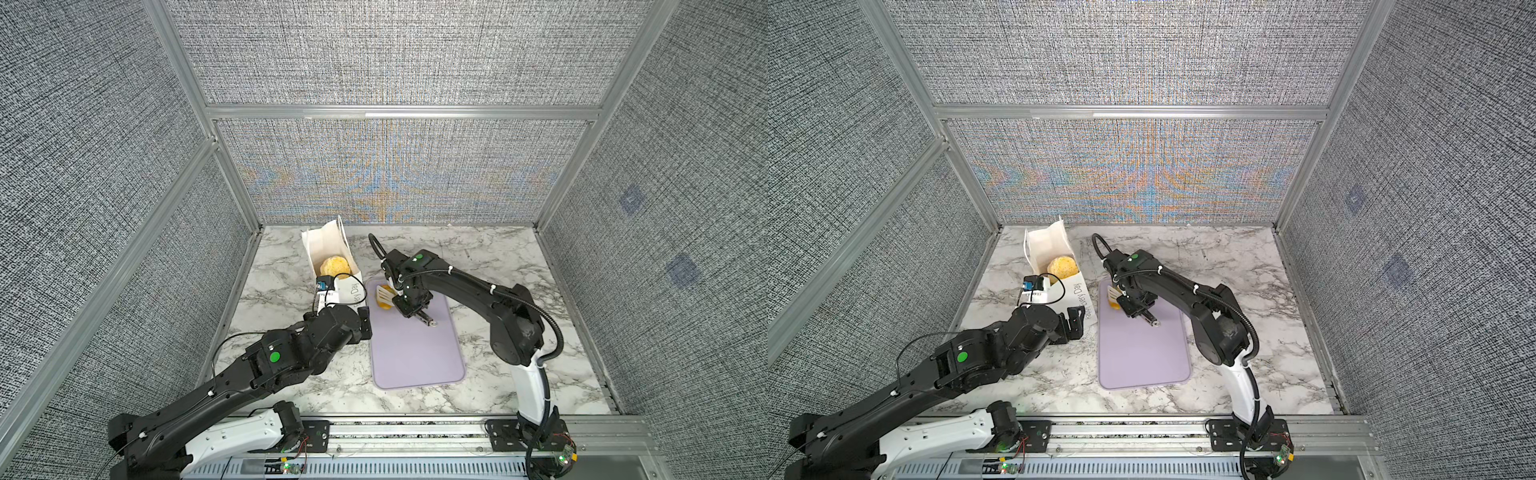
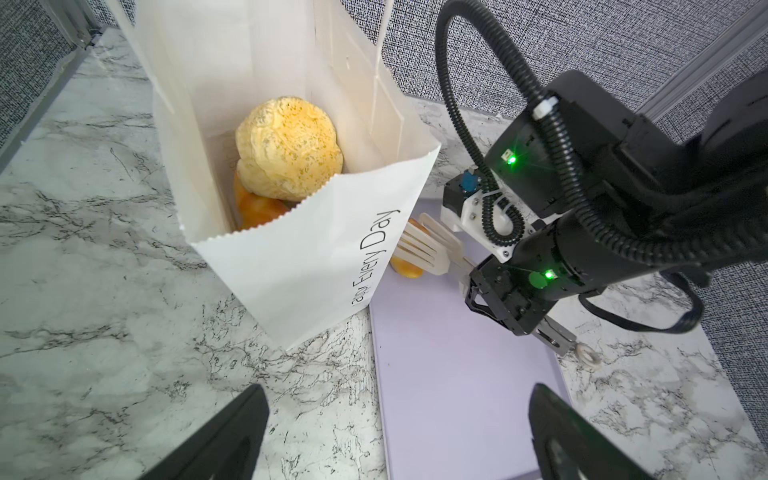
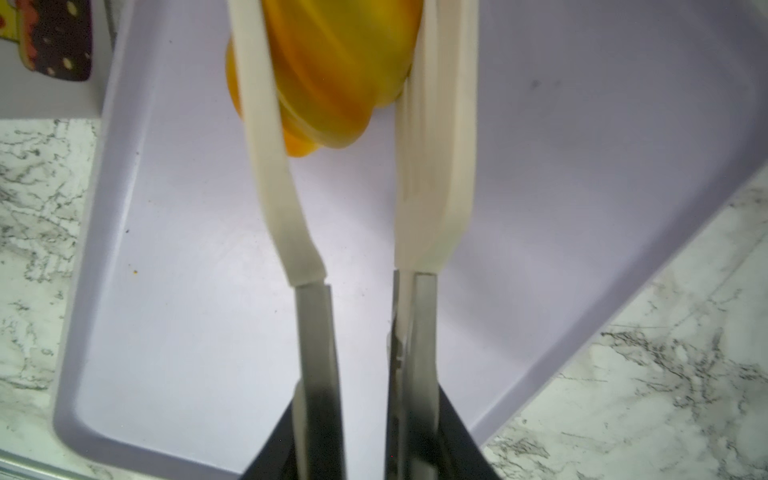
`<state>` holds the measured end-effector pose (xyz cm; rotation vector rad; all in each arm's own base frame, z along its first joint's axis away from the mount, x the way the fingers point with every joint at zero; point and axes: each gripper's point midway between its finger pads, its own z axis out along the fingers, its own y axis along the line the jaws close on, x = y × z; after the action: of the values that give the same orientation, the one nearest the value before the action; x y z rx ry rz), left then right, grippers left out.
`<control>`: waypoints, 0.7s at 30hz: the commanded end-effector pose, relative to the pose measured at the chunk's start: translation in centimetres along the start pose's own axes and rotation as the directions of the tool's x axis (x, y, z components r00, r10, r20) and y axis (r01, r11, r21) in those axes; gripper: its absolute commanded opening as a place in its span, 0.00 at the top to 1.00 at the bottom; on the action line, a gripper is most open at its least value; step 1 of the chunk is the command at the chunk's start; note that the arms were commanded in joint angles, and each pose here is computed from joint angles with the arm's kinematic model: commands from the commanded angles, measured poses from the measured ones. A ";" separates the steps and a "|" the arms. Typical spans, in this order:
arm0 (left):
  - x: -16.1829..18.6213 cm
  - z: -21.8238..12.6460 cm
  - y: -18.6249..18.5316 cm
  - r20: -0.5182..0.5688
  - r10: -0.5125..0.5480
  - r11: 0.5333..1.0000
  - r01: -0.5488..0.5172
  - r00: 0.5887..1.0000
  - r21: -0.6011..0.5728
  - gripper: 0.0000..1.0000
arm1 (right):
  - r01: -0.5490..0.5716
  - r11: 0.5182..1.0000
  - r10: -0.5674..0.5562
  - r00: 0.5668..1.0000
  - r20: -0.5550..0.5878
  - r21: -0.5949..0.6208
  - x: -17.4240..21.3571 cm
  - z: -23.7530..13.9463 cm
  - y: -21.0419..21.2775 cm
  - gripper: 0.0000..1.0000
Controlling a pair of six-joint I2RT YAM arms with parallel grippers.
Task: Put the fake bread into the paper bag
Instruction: 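Lower the tongs and close them on the striped croissant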
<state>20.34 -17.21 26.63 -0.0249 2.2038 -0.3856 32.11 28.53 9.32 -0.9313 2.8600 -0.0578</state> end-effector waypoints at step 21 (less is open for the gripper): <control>-1.9 -0.6 -0.7 0.059 0.072 0.997 -0.073 0.996 0.014 0.01 | -0.054 0.997 0.063 0.980 0.188 -0.055 -0.7 -6.9 -2.0 0.64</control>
<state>20.71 -17.49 28.29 0.0363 2.1530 -0.3778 32.67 26.88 15.34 -0.8330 2.7455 0.0642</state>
